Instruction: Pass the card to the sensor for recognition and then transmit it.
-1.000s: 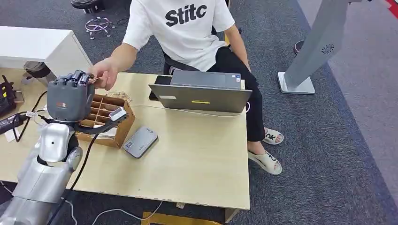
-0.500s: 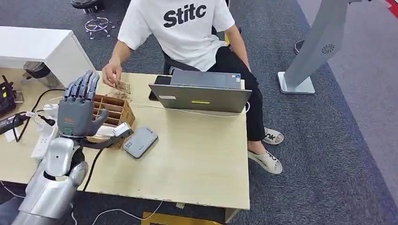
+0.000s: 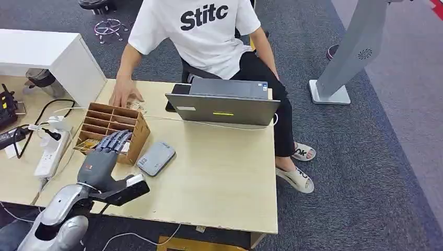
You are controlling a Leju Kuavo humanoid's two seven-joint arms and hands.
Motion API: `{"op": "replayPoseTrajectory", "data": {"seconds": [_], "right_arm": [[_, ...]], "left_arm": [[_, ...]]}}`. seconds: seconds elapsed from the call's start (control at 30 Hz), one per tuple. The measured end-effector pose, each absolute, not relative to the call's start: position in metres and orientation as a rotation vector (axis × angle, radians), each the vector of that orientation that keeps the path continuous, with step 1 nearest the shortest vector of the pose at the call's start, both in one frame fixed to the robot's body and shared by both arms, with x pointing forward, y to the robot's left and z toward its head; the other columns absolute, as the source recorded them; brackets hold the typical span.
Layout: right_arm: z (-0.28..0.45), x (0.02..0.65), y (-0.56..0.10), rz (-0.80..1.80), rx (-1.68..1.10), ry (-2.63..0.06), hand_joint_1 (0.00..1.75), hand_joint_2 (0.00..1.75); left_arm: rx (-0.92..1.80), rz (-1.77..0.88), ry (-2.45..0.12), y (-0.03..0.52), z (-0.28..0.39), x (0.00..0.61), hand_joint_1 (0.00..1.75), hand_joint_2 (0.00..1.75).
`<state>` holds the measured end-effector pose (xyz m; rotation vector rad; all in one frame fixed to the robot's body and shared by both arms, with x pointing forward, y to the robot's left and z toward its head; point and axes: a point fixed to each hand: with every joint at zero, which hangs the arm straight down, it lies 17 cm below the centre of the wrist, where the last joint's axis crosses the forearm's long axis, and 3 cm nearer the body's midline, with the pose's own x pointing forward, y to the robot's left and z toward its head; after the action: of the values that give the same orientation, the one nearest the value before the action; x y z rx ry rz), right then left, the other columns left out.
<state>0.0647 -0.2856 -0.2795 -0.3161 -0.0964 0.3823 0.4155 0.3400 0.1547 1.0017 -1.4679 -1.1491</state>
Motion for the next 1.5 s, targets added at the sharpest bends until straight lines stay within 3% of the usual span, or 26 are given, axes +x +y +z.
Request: {"op": "replayPoseTrajectory", "data": {"seconds": [0.27,0.57,1.1,1.5], "right_arm": [[-0.279,0.065,-0.286,0.37,-0.317,-0.102,0.0,1.75],[-0.28,0.064,-0.286,0.372,-0.317,-0.097,0.0,1.75],[-0.279,0.064,-0.287,0.383,-0.319,-0.098,0.0,1.75],[-0.279,0.065,-0.284,0.415,-0.317,-0.098,0.0,1.75]], "left_arm": [[0.997,-1.255,-1.393,0.355,0.144,0.398,0.0,1.75],[1.469,-1.307,-1.257,0.398,0.182,0.408,0.0,1.75],[1.552,-1.253,-1.224,0.419,0.192,0.412,0.0,1.75],[1.503,-1.082,-1.063,0.501,0.161,0.411,0.0,1.75]]}}
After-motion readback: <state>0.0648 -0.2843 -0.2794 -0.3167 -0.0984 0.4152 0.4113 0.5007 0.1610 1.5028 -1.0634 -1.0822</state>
